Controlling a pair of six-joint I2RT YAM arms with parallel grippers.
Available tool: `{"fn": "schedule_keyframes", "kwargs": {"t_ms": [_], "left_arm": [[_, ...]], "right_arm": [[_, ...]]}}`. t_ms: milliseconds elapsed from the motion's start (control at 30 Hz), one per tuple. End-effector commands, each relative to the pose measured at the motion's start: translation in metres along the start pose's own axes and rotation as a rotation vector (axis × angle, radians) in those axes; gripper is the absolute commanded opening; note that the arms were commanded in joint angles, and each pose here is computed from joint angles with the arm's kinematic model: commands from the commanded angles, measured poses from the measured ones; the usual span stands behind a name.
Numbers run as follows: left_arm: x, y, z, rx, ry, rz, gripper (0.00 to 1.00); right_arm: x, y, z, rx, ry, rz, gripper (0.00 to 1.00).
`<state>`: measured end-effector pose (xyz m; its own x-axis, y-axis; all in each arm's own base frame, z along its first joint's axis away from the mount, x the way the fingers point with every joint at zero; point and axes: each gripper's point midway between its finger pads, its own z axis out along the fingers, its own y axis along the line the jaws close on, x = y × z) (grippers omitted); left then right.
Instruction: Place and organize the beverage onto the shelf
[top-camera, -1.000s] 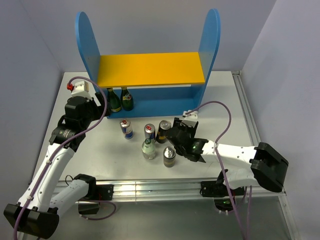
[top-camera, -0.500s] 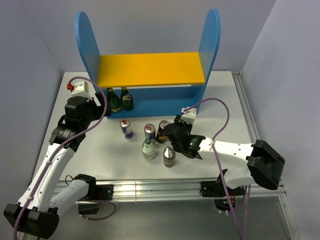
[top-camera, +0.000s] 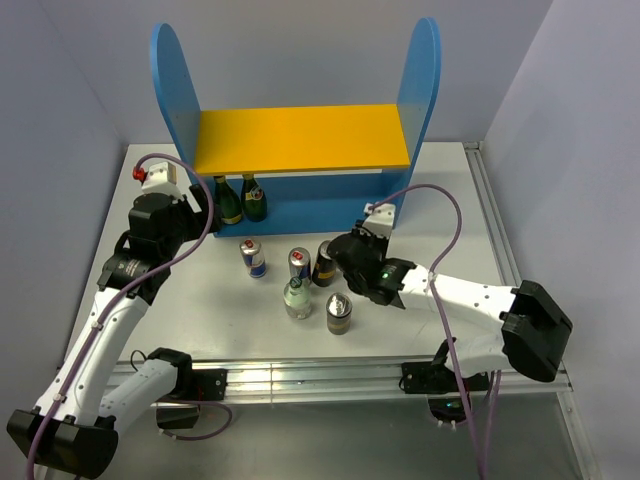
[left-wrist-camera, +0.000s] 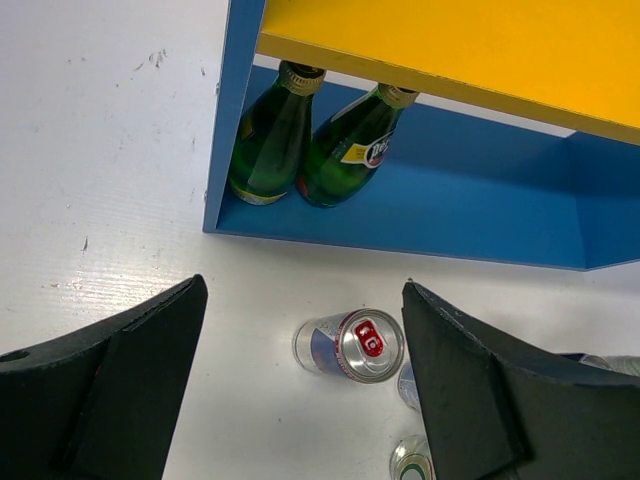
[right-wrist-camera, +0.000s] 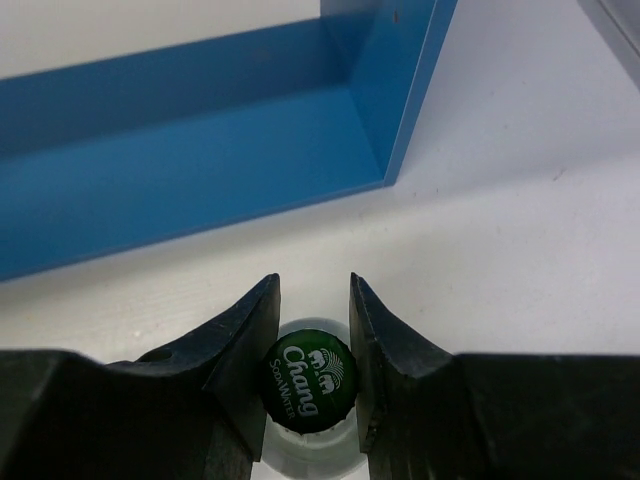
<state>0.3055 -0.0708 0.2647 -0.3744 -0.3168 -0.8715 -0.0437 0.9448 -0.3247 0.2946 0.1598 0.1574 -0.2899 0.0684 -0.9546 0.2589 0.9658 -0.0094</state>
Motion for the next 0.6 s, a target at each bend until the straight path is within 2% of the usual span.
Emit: {"fn": "schedule_keyframes", "kwargs": {"t_ms": [0, 200, 567], "left_arm": [[-0.009, -0.004, -0.006, 0.022, -0.03, 0.016, 0.85], [-0.008, -0.004, -0.004, 0.017, -0.024, 0.019, 0.85], [-0.008, -0.001, -0.005, 0.006, -0.029, 0.02, 0.85]], "right_arm": [[-0.064, 0.006, 0.008, 0.049, -0.124, 0.157, 0.0], [-0.106, 0.005, 0.019, 0.073, -0.166, 0.165, 0.0], [-0.254, -0.006, -0.026, 0.016, -0.315, 0.259, 0.0]]}}
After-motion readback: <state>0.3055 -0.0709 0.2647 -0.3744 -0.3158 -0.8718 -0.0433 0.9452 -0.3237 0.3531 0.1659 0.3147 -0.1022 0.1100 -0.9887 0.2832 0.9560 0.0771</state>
